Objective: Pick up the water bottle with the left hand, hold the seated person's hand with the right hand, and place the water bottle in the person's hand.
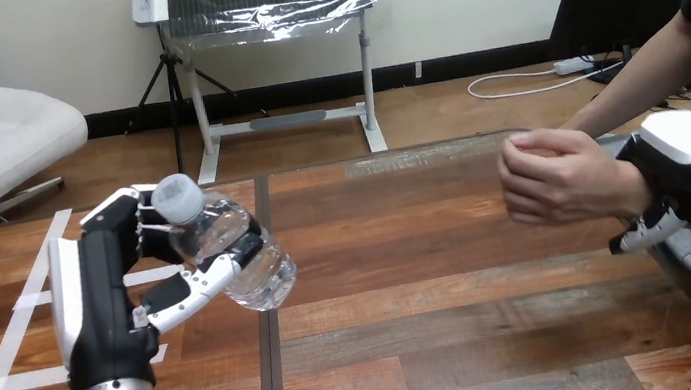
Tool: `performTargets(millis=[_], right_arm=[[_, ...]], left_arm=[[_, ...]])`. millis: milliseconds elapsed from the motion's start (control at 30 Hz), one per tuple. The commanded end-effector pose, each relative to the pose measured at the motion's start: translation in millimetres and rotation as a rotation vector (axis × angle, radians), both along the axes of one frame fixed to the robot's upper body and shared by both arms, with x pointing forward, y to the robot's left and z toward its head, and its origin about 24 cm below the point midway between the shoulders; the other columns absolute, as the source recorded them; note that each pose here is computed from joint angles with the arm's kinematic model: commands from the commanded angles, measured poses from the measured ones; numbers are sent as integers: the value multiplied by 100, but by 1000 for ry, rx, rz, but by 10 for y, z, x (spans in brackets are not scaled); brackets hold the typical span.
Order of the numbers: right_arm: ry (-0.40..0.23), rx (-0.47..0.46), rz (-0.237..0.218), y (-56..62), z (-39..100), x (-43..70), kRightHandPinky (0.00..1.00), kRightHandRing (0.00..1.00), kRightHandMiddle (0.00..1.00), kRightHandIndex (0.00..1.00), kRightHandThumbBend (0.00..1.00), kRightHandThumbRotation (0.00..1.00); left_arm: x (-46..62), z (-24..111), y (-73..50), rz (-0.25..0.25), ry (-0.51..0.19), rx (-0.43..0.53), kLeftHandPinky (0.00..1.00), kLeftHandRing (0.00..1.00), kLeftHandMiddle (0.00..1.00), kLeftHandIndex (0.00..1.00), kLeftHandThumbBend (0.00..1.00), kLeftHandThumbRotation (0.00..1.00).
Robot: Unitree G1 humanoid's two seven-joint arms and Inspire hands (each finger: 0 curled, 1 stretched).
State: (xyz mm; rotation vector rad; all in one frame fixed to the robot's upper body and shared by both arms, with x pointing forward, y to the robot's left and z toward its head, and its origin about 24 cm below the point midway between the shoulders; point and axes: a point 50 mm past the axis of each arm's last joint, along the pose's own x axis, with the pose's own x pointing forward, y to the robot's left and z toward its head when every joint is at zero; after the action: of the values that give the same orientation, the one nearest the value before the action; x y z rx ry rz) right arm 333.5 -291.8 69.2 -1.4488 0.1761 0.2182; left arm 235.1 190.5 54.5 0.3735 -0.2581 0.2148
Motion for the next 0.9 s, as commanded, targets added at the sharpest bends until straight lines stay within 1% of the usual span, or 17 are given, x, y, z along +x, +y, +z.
performTargets(millis=[0, 133, 333, 433, 567, 733, 867], right_arm=[[-115, 29, 84, 170, 303, 126, 17, 23, 31, 34, 74, 0], [-126, 40, 91, 182, 343, 129, 17, 23, 31, 34, 75, 0], [-134, 19, 86, 202, 398, 138, 17, 23, 31, 34, 75, 0], [-137, 12, 92, 216, 430, 139, 17, 23, 32, 34, 75, 0], [-150, -8, 110, 237, 477, 136, 17, 23, 32, 34, 75, 0], [-160, -13, 113, 258, 521, 132, 16, 23, 31, 34, 75, 0], [-181, -17, 116, 281, 558, 126, 15, 22, 30, 34, 75, 0]], left_arm=[[172, 354, -137, -44, -160, 3, 41, 41, 44, 49, 64, 0], [180, 366, -158, -51, -163, 5, 41, 41, 44, 49, 64, 0], [193, 384, -193, -68, -170, -4, 40, 41, 44, 49, 63, 0], [200, 396, -214, -72, -175, -4, 40, 40, 44, 49, 64, 0], [210, 417, -249, -81, -177, -7, 40, 40, 43, 49, 64, 0], [220, 439, -284, -90, -179, -5, 40, 40, 43, 49, 64, 0], [233, 457, -320, -95, -179, -9, 40, 40, 43, 48, 64, 0]])
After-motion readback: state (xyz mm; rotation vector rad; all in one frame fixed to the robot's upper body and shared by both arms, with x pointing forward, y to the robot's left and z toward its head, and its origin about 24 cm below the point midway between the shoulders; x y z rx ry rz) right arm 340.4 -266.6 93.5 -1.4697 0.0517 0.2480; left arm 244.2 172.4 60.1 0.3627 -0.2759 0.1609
